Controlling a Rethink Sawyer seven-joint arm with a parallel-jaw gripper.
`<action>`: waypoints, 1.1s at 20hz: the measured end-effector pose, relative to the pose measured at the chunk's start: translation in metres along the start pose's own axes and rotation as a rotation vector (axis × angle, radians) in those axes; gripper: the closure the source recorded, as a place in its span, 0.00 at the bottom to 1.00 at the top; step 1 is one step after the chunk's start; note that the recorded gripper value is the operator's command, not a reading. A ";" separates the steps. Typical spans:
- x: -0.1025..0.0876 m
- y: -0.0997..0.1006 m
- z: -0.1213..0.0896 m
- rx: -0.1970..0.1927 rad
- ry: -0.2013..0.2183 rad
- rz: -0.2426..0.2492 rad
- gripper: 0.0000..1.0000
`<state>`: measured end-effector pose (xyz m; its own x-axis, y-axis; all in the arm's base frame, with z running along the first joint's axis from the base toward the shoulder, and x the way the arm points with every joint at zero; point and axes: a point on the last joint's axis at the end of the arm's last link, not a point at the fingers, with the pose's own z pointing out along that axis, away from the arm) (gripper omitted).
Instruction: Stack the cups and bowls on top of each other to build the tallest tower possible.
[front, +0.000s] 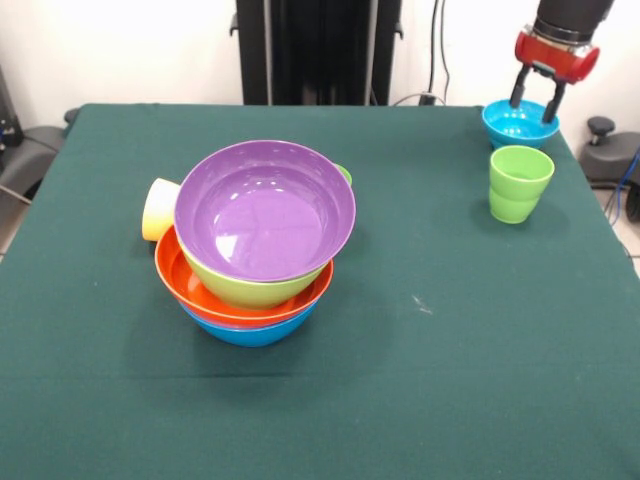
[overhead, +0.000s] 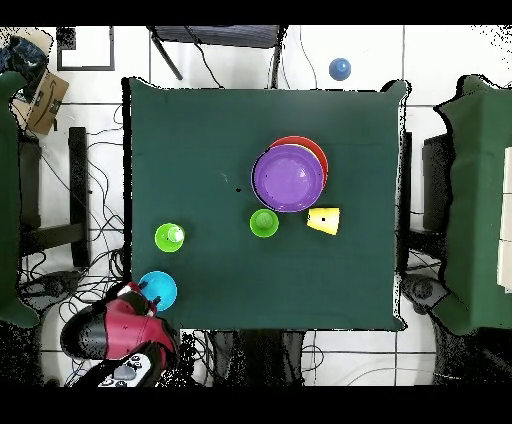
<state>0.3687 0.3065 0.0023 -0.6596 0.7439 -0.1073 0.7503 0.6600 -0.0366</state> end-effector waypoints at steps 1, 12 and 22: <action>0.001 0.000 0.001 -0.003 -0.005 -0.003 0.00; 0.002 -0.007 0.025 -0.028 -0.074 -0.019 0.00; -0.004 -0.012 0.043 -0.034 -0.096 -0.007 0.00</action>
<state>0.3643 0.2911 -0.0394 -0.6564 0.7270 -0.2017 0.7428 0.6695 -0.0040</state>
